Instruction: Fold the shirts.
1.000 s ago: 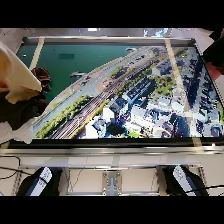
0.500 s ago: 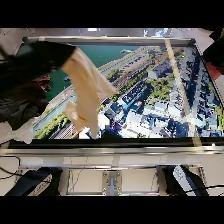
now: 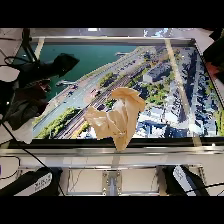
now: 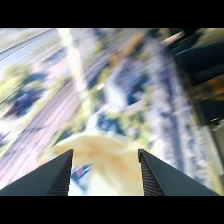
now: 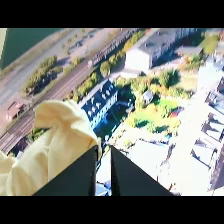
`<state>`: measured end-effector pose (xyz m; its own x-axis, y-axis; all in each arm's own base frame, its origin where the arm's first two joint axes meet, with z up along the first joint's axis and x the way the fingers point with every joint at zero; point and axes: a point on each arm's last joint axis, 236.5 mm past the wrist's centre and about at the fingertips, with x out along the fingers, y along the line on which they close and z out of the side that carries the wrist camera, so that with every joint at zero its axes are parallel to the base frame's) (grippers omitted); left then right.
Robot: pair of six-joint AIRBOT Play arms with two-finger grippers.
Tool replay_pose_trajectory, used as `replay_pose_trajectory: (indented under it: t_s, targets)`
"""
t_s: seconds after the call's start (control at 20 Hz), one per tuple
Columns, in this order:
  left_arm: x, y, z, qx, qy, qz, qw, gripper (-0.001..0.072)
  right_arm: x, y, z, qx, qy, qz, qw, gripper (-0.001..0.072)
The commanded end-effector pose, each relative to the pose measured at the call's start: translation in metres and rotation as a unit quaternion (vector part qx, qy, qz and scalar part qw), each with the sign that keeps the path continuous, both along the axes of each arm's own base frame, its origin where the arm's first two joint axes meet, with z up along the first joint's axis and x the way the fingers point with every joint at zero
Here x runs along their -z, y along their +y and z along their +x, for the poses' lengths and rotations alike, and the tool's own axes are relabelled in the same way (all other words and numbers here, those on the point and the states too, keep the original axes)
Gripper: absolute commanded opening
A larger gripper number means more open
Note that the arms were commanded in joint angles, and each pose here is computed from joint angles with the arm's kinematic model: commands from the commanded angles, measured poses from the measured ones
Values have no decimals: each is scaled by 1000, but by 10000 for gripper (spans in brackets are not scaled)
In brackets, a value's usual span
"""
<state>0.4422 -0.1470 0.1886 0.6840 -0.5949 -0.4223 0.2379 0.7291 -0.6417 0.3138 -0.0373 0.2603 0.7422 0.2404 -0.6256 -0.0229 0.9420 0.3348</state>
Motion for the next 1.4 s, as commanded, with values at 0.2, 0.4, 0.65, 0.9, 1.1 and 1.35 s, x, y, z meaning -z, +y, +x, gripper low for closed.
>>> replay_pose_trajectory:
  t_s: [0.2,0.4,0.65,0.9,1.1,1.35]
  targets:
    - [176,4,-74,46,221,66,972,449,191,87,-8,-88,151,129,976,269]
    - [185,-33,-58,81,125,127,981,449,236,119,36,-87,121,87,985,268]
    - [200,-68,-76,123,143,125,974,450,305,164,74,-147,206,74,965,491]
    - [199,-74,-81,134,146,124,972,450,312,162,130,-175,192,16,966,489]
    - [199,-74,-81,134,145,124,972,450,297,134,147,-194,173,-79,962,489]
    - [200,-74,-81,134,147,123,972,450,301,133,135,-233,186,-102,949,489]
